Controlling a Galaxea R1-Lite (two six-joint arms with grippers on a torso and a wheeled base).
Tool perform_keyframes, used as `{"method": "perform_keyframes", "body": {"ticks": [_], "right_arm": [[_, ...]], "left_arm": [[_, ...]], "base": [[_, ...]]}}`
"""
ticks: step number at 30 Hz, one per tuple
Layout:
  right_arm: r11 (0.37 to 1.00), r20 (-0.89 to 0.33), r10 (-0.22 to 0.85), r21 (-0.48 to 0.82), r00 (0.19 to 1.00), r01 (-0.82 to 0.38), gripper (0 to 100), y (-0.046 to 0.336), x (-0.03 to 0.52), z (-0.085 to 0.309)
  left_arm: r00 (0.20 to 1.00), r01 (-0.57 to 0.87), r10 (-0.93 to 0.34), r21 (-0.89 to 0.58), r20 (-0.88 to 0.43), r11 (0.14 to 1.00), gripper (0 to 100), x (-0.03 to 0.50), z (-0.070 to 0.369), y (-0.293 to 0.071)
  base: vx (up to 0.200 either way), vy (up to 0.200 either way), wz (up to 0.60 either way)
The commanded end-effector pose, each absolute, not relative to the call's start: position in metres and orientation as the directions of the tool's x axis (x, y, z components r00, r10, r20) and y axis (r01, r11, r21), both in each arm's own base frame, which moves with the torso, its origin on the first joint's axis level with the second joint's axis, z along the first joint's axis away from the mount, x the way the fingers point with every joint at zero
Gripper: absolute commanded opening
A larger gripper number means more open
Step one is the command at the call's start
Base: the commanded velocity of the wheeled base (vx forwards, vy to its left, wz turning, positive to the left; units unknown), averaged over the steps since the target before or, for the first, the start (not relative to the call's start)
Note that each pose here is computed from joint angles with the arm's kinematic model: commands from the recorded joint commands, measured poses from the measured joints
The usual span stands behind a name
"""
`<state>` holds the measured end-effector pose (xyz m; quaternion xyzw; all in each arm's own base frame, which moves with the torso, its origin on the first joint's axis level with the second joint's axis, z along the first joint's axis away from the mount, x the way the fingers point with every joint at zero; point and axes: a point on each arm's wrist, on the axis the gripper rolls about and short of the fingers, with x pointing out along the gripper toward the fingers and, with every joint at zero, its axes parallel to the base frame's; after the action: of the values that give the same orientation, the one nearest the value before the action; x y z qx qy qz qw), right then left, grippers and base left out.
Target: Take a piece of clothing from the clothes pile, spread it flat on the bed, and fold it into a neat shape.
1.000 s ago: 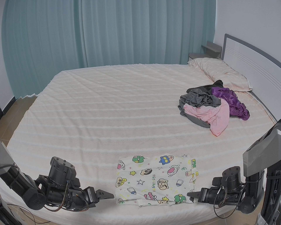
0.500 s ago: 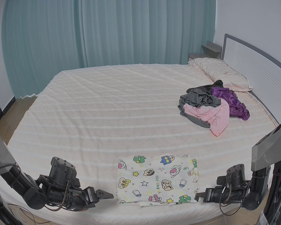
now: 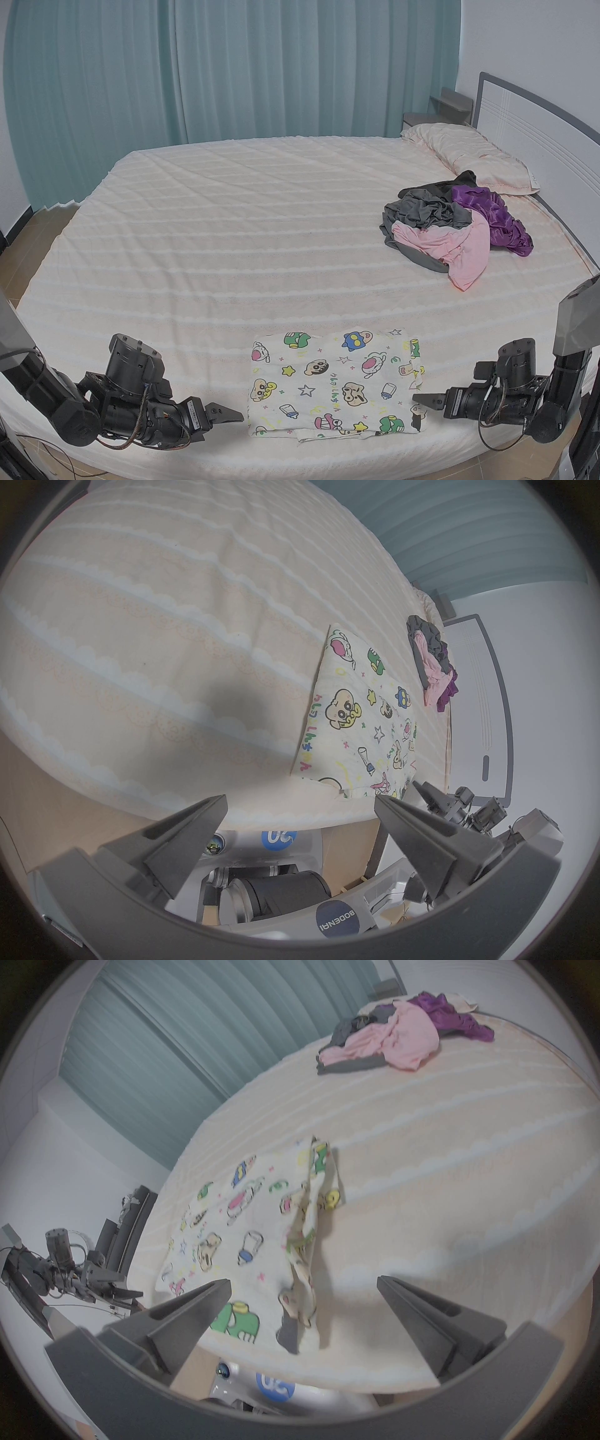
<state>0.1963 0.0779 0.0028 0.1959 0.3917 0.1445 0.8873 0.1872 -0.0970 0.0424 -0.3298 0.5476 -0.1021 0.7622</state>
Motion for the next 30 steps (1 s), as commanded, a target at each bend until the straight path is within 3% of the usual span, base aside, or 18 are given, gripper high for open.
{"method": "perform_keyframes", "body": {"ticks": [1,12,20,30], "right_arm": [[0.863,-0.516,0.420,0.482,0.746,-0.153,100,0.083,0.224,0.022],[0.829,-0.460,0.422,0.545,0.781,-0.127,100,0.108,0.297,0.014],[0.841,-0.532,0.416,0.533,0.737,-0.090,100,0.114,0.308,-0.008],[0.836,-0.510,0.420,0.539,0.751,-0.102,100,0.118,0.321,-0.011]], "left_arm": [[0.395,-0.194,-0.525,-0.627,-0.754,0.754,100,0.189,0.043,-0.098],[0.393,-0.191,-0.529,-0.630,-0.752,0.753,100,0.188,0.042,-0.099],[0.389,-0.195,-0.526,-0.625,-0.757,0.756,100,0.189,0.040,-0.099],[0.389,-0.195,-0.526,-0.625,-0.757,0.756,100,0.189,0.040,-0.099]], "base": [[0.000,0.000,0.00],[0.000,0.000,0.00],[0.000,0.000,0.00],[0.000,0.000,0.00]]}}
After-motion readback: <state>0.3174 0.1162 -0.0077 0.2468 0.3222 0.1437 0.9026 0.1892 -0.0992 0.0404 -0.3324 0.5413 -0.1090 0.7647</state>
